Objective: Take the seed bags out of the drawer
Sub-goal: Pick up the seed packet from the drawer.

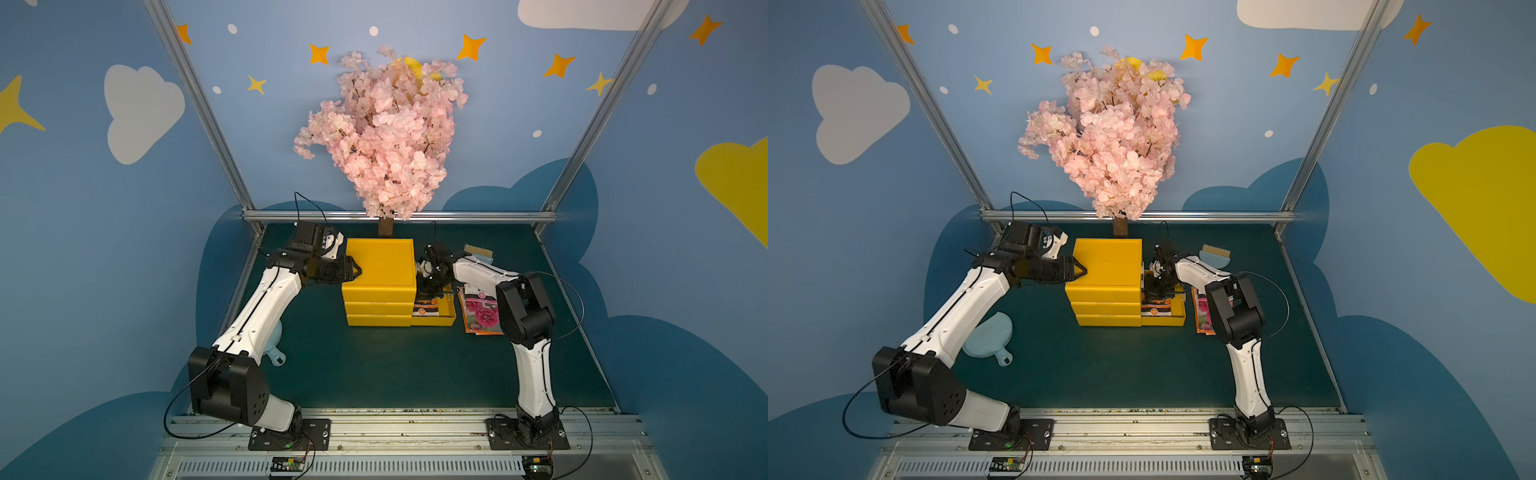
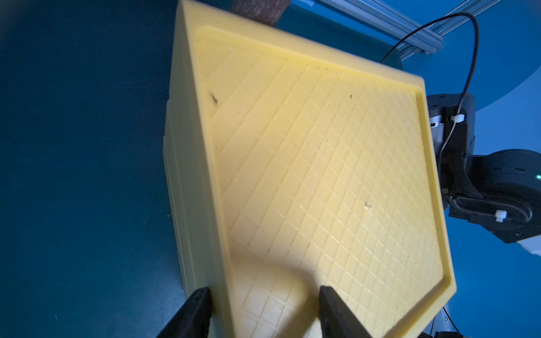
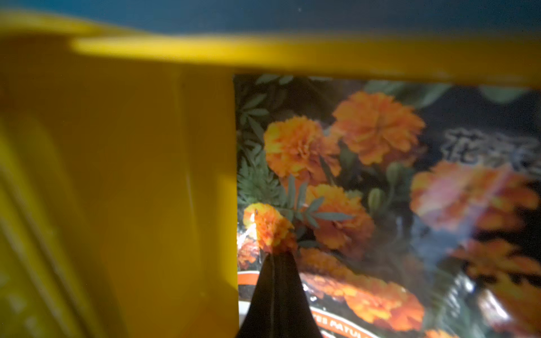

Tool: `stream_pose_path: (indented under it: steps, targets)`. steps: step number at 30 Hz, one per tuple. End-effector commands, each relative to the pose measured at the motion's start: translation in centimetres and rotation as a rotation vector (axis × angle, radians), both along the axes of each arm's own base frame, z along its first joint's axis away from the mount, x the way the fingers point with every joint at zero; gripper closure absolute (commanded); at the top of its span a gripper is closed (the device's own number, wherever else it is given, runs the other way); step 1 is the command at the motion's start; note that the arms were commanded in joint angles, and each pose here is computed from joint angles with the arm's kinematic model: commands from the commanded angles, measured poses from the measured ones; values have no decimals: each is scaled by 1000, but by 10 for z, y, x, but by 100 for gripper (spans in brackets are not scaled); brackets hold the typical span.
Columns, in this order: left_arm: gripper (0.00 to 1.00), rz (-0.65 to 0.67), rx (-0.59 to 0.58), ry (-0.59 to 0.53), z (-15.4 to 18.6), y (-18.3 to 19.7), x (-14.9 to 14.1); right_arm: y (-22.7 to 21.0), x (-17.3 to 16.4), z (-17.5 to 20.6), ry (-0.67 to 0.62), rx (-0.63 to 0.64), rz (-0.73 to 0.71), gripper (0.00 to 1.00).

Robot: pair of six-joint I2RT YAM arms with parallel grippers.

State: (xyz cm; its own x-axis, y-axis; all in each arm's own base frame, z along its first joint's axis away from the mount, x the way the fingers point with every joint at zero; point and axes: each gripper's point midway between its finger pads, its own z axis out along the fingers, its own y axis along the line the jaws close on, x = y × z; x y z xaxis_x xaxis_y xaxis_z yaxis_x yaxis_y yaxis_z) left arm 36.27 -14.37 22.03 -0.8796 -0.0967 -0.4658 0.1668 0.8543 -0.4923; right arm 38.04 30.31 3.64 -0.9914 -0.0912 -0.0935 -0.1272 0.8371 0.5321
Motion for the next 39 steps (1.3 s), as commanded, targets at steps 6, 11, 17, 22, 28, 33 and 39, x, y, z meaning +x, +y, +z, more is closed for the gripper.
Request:
stream_pose_path:
  steps: [6,11,17,22,28,33,39]
  targets:
    - [40,-24,46,155,-40,-2,-24,-10,2,40,-39,86,-32,100]
    - [40,-27,45,153,-40,-2,-24,-28,-3,55,-72,39,-43,90]
    - [40,-30,40,149,-38,-3,-23,-63,-6,53,-116,-156,-59,75]
    - [40,-31,38,150,-39,-4,-22,-77,-5,40,-115,-261,-61,67]
    - [40,-34,39,147,-38,-4,-23,-78,-2,22,-94,-326,-52,62]
    - [40,-34,40,148,-39,-3,-23,-78,1,9,-79,-354,-47,60]
    - [40,-35,41,149,-39,-3,-23,-75,3,-2,-64,-362,-39,60]
